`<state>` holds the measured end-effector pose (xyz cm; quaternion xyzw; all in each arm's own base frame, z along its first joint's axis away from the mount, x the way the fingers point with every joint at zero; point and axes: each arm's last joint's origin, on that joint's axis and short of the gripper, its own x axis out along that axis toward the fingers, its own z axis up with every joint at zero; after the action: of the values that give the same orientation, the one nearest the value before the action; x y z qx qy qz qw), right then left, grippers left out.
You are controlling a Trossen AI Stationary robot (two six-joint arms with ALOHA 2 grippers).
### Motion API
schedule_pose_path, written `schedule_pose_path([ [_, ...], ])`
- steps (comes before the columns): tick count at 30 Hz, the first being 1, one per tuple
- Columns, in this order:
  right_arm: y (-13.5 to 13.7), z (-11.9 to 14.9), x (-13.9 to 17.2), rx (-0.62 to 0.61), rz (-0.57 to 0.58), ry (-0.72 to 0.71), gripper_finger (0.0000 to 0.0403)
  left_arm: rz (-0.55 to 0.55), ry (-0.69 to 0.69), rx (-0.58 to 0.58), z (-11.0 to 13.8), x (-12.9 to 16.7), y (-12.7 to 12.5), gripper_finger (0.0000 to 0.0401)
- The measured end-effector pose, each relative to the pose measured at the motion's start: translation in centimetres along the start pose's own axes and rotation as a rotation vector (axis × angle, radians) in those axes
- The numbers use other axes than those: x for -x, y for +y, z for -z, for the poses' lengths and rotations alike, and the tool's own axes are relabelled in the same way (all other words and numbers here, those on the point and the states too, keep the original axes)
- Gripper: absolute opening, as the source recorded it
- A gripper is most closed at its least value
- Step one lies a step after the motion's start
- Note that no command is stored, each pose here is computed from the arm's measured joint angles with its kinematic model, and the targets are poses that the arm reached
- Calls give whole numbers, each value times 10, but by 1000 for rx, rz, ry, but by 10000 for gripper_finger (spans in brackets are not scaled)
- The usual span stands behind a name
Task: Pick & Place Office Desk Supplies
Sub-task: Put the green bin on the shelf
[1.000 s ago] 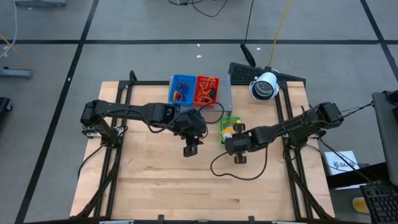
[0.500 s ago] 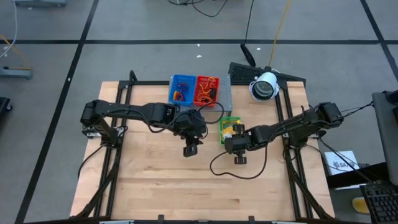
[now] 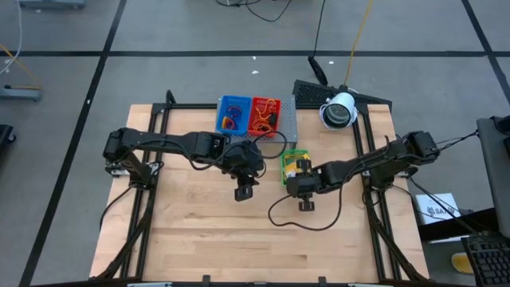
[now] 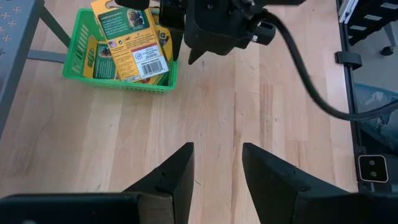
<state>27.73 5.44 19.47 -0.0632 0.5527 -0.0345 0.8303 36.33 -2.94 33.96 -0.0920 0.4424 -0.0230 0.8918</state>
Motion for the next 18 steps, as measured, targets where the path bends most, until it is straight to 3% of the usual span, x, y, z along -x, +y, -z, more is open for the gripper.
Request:
schedule_pose_path([
  [18, -11, 26, -25, -65, -7, 56, 91, 0, -2, 1, 0, 0, 0, 145],
])
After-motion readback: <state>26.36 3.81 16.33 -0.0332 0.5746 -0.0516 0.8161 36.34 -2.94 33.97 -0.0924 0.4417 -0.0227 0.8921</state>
